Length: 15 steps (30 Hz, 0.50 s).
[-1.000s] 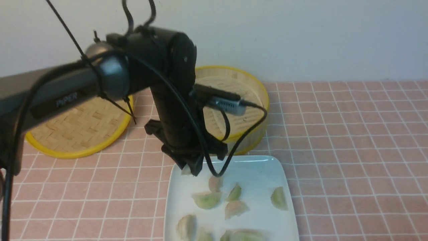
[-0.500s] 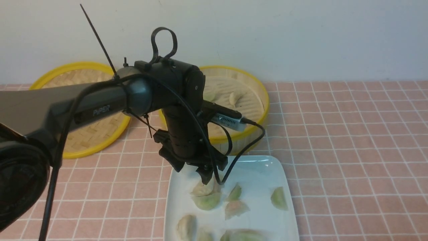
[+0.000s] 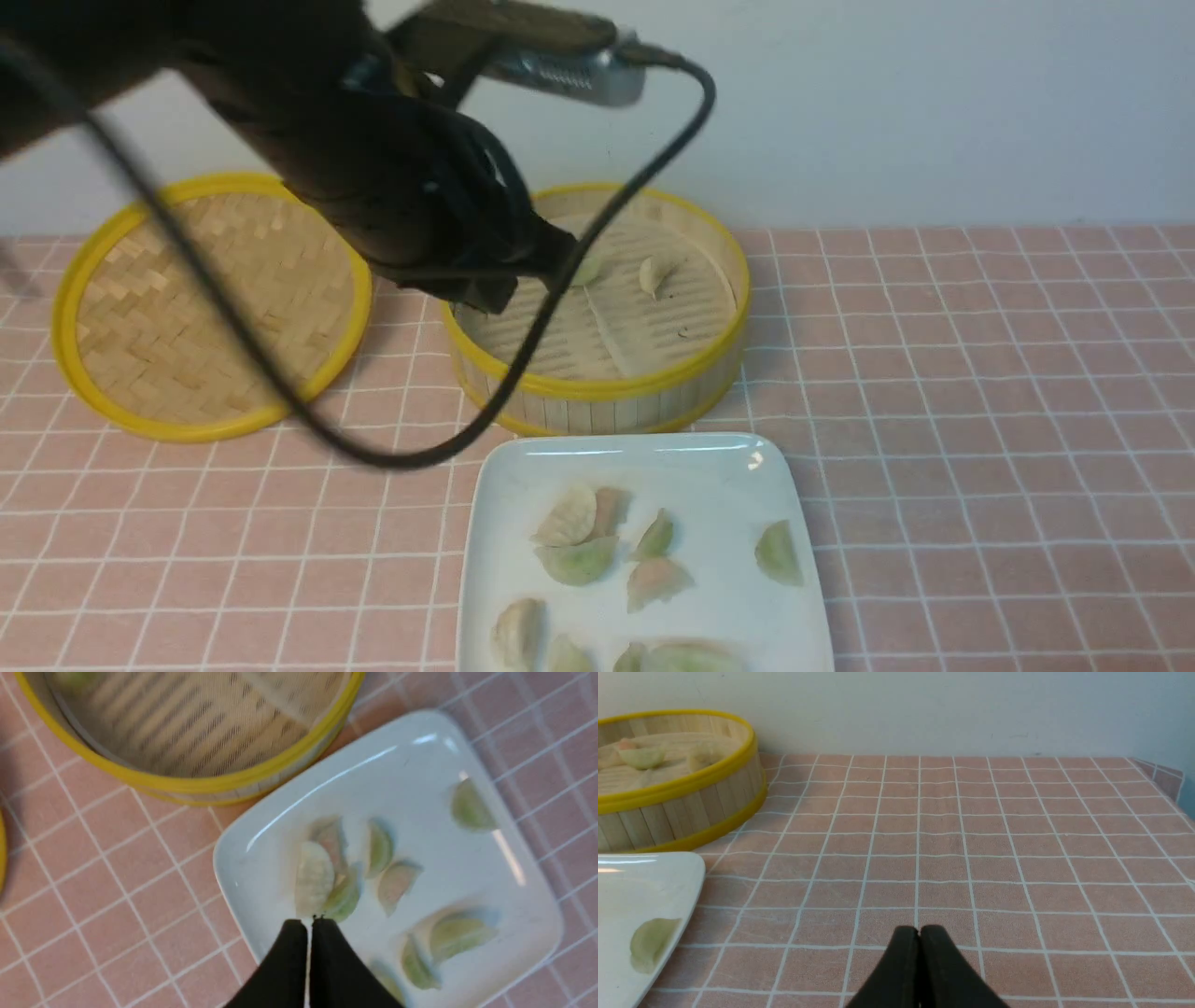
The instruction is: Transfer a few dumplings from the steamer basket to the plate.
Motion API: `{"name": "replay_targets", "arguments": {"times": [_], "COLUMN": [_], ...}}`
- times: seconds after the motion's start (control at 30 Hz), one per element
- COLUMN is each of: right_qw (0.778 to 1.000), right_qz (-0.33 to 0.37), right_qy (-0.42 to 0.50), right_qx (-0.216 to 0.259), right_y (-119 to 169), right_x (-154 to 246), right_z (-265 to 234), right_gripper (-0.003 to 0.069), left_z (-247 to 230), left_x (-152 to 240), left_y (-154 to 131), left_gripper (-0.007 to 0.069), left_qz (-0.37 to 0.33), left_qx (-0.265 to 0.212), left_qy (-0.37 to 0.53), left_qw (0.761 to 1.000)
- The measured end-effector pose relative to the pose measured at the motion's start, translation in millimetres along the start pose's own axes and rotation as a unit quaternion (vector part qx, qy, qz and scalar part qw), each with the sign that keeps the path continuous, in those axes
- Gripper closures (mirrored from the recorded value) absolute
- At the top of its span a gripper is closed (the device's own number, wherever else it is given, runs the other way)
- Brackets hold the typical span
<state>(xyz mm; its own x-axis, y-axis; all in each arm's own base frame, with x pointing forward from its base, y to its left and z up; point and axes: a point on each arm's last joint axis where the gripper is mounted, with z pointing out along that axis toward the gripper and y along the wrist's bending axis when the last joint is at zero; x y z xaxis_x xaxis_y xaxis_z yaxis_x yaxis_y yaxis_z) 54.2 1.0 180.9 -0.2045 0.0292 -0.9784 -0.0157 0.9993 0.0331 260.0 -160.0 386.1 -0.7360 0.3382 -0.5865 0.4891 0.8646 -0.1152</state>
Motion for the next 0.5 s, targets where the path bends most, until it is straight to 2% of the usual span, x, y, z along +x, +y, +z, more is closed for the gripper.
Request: {"name": "replay_targets", "arguments": {"times": [0.13, 0.3, 0.4, 0.5], "right_qw": [1.0, 1.0, 1.0, 1.0], "right_qz": [0.0, 0.0, 0.0, 0.0], "right_qy": [0.0, 0.0, 0.0, 0.0], "right_qx": [0.0, 0.0, 0.0, 0.0], "right_y": [0.0, 0.0, 0.0, 0.0], "right_x": [0.0, 0.0, 0.0, 0.0], "right_z": [0.0, 0.0, 0.0, 0.0], "right_gripper": [0.0673, 0.0673, 0.0673, 0.0673], "left_z": [-42.6, -59.7, -71.1, -81.8], "left_x": [36.4, 90.3, 133.8, 159.3], "left_y": [-1.0, 2.3, 5.7, 7.5], "left_gripper": [0.0631, 0.0631, 0.0631, 0.0631], "left_qz": [-0.003, -0.012, -0.018, -0.017], "left_qx": [0.01, 0.019, 0.025, 0.027], "left_qy": [-0.103, -0.202, -0.277, -0.326], "left_qw": [0.995, 0.979, 0.96, 0.945]}}
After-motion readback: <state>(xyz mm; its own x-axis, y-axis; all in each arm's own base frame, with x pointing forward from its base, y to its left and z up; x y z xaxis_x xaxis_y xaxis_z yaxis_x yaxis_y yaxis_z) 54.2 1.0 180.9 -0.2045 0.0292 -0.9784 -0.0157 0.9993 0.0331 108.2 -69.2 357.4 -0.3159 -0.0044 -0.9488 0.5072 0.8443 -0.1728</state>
